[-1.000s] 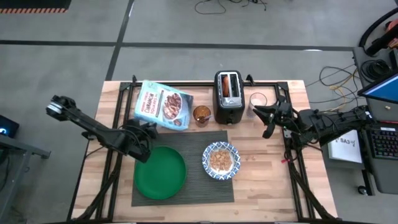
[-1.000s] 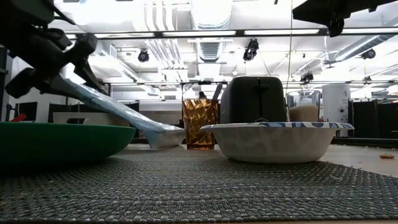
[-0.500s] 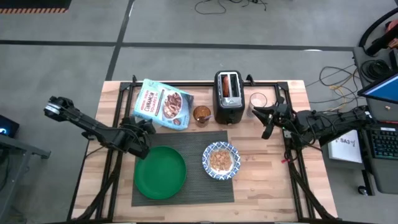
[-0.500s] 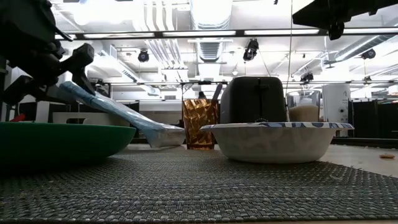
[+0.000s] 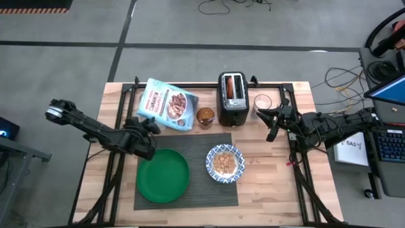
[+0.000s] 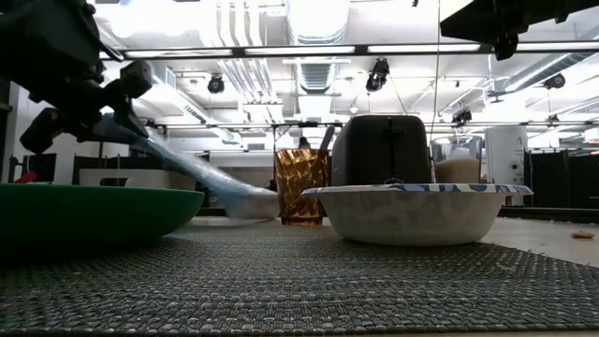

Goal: Arrange a breakfast setting

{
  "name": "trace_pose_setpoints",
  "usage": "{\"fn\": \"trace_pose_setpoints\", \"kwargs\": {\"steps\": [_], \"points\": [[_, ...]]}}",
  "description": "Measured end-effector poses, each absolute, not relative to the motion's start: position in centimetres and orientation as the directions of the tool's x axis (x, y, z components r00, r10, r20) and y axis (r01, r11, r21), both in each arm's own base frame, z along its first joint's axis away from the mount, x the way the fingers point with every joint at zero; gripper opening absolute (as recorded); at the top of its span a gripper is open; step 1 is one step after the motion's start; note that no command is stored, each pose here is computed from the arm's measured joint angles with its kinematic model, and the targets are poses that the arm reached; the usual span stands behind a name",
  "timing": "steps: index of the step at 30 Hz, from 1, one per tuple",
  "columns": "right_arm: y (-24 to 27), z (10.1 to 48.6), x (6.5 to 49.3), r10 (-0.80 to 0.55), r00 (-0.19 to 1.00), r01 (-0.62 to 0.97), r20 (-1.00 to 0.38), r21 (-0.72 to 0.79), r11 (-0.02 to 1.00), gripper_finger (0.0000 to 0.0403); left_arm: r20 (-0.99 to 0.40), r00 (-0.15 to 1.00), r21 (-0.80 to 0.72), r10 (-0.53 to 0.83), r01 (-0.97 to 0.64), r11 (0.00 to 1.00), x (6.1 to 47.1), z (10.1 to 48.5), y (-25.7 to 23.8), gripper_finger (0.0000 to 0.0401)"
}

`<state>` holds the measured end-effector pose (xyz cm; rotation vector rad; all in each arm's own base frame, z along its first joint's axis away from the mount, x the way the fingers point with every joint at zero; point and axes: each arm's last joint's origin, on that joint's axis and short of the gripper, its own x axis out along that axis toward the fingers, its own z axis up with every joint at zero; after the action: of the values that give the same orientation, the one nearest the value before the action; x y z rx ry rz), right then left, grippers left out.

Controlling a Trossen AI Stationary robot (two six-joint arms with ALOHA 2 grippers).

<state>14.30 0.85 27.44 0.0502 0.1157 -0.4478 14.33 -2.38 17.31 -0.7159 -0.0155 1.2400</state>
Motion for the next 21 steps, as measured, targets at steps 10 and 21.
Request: {"fn": "trace_pose_setpoints", "kwargs": {"steps": [10,21], "points": [[0.9,27.4,14.3,-0.429,0.895,0.435,-0.122,0.024,0.9,0.0068,-0.273,0.374,-0.321,0.886,-0.904,0.282,16.8,19.8,-3.2,0.0005],[0.9,27.4,14.3,-0.429,0.895,0.435,-0.122,0.027,0.9,0.0068,-0.214,0.389,0.178,0.896,-0.886,0.428,23.2,24.7,-5.3,0.0001]]}}
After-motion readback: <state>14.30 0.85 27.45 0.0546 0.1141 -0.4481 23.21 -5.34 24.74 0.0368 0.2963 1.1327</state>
